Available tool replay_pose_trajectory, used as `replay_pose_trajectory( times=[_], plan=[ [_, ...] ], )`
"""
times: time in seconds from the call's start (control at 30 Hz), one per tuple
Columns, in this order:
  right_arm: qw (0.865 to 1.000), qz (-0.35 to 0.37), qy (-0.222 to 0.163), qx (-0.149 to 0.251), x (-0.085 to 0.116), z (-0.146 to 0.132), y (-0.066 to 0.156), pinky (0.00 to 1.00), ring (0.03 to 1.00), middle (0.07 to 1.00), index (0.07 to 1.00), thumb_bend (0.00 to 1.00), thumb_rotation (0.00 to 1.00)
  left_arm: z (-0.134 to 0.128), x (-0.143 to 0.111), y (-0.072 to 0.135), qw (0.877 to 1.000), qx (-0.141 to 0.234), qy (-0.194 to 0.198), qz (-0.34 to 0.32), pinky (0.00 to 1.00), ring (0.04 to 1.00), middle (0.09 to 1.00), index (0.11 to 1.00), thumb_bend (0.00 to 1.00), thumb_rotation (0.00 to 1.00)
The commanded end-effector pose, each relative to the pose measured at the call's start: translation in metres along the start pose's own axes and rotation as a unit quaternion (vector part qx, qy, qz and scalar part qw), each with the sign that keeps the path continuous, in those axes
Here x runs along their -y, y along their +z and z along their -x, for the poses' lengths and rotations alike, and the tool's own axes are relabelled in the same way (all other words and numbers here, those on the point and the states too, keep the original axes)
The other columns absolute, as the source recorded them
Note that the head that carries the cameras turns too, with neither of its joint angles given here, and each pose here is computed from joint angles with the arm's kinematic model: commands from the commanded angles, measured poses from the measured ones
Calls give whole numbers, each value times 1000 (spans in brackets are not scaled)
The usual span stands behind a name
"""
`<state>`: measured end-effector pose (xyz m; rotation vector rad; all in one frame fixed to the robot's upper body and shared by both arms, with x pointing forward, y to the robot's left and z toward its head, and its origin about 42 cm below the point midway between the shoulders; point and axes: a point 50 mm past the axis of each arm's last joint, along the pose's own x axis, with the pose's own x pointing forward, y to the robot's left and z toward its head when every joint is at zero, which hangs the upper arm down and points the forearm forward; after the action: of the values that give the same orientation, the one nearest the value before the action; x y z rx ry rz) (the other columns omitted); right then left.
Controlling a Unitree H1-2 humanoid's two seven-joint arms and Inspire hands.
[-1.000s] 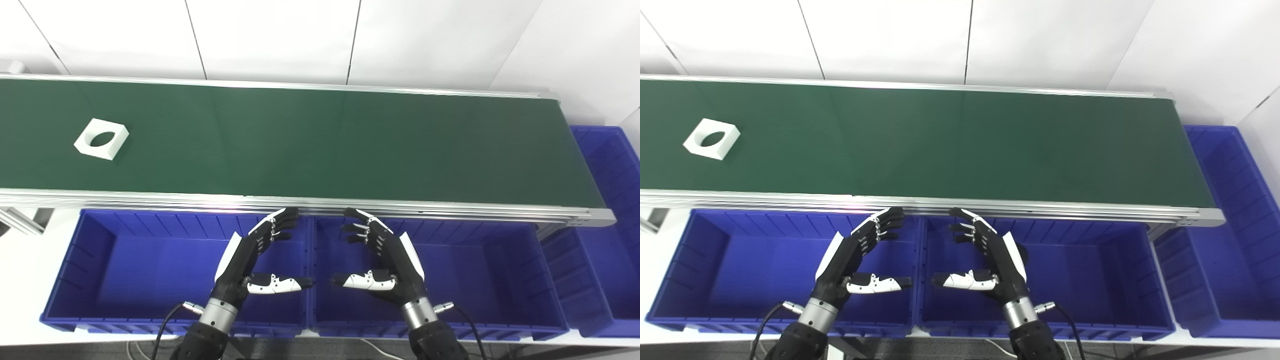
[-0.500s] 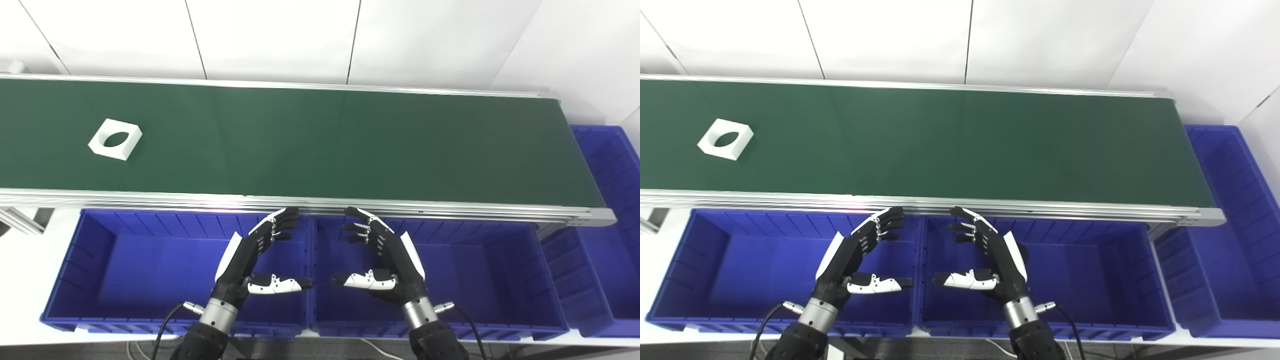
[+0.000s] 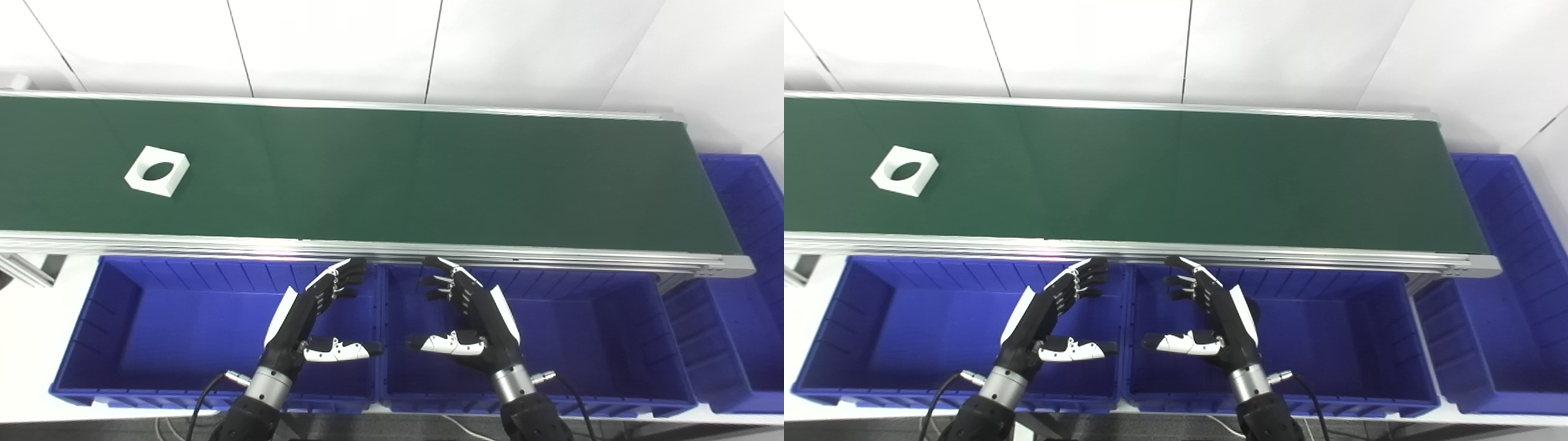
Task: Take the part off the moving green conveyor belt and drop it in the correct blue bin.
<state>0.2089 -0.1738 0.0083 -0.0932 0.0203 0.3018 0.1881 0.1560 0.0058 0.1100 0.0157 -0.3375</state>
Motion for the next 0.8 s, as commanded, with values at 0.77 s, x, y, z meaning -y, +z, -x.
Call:
replay_pose_trajectory(
  times=[0.77],
  plan=[
    [1000,-5,-3,20,23,-12,-2,630,759,885,783,906,218,-29,17,-3,1000,18,2,-18,669,743,765,758,852,122]
  ],
)
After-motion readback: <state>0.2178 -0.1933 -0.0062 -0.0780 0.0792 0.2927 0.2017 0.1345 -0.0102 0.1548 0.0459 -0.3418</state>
